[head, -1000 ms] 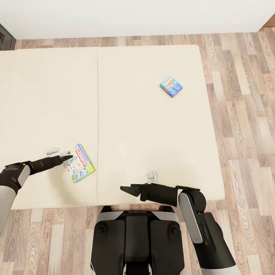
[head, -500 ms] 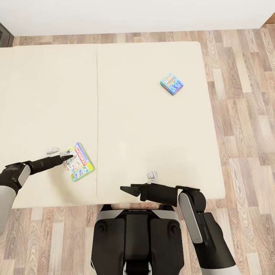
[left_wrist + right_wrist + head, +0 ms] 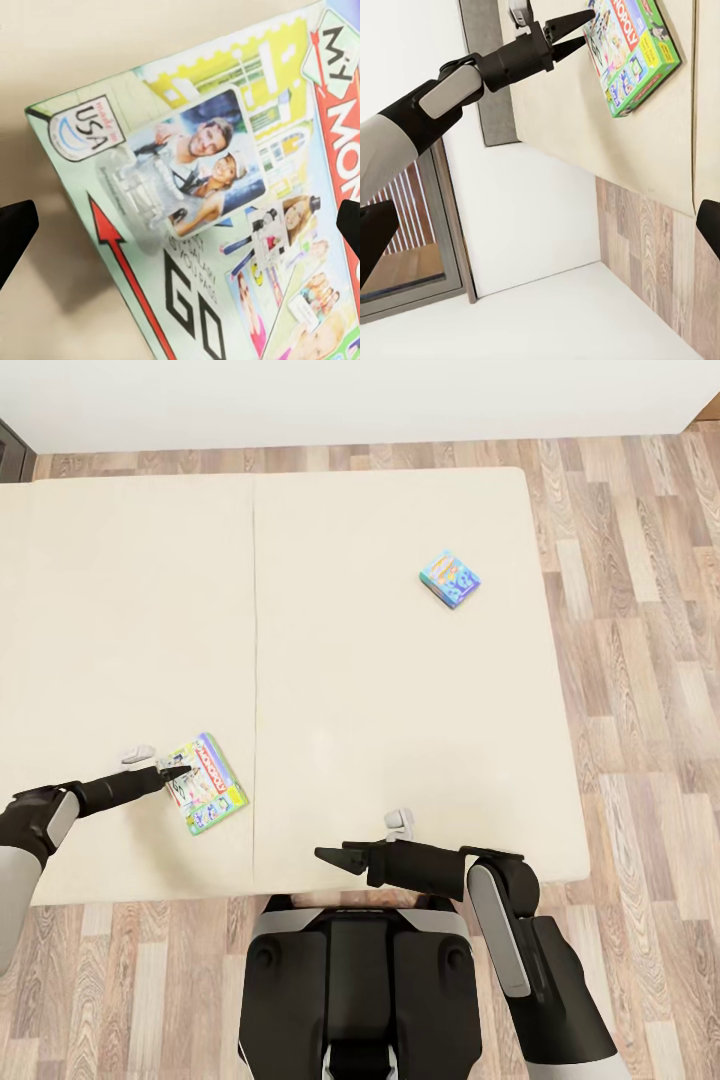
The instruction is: Put all the toys in the child's room - the three board games (two on the bed and one on the table), the two jigsaw puzzles on the table, and the tennis ball on the table - inside the toy box on the table in the child's room.
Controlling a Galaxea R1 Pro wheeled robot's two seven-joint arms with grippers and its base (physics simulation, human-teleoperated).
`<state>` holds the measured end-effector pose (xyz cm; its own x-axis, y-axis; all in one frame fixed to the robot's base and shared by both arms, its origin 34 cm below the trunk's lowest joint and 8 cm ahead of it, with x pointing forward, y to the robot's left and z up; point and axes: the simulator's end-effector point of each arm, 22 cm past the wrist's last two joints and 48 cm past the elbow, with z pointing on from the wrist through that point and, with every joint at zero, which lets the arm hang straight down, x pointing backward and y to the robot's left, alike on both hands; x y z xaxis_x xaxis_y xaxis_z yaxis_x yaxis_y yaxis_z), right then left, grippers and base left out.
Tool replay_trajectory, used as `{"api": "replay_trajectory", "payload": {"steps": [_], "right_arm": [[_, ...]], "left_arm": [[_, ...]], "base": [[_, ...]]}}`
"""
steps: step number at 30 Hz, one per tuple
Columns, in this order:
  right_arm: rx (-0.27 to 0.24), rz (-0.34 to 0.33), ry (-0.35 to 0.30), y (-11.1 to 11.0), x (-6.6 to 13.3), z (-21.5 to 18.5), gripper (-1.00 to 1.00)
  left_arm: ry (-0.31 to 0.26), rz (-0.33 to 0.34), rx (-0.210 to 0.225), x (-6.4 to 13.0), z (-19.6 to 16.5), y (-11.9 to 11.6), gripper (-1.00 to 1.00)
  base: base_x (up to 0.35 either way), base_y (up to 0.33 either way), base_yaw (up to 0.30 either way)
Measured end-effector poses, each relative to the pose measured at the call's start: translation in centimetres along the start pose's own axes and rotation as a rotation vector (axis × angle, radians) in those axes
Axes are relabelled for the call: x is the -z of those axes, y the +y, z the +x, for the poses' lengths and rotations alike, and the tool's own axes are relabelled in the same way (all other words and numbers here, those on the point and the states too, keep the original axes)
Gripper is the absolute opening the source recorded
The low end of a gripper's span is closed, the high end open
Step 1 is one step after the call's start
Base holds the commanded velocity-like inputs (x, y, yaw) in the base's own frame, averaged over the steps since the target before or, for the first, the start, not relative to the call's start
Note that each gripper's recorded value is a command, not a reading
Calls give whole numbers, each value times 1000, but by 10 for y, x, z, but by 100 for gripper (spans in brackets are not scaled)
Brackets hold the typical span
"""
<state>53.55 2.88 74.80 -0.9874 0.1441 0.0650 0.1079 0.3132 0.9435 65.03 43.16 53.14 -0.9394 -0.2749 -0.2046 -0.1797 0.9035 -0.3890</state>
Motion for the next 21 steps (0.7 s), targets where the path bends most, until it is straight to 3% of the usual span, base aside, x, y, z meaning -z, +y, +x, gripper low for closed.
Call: {"api": "replay_trajectory", "payload": {"steps": [15, 21], "right_arm": [[0, 0, 0, 0, 0, 0, 100], [0, 0, 0, 0, 0, 0, 100]], "left_arm": [[0, 0, 0, 0, 0, 0, 100], [0, 0, -1, 0, 0, 0, 100]], "base": [[0, -1, 0], [0, -153, 0]]}}
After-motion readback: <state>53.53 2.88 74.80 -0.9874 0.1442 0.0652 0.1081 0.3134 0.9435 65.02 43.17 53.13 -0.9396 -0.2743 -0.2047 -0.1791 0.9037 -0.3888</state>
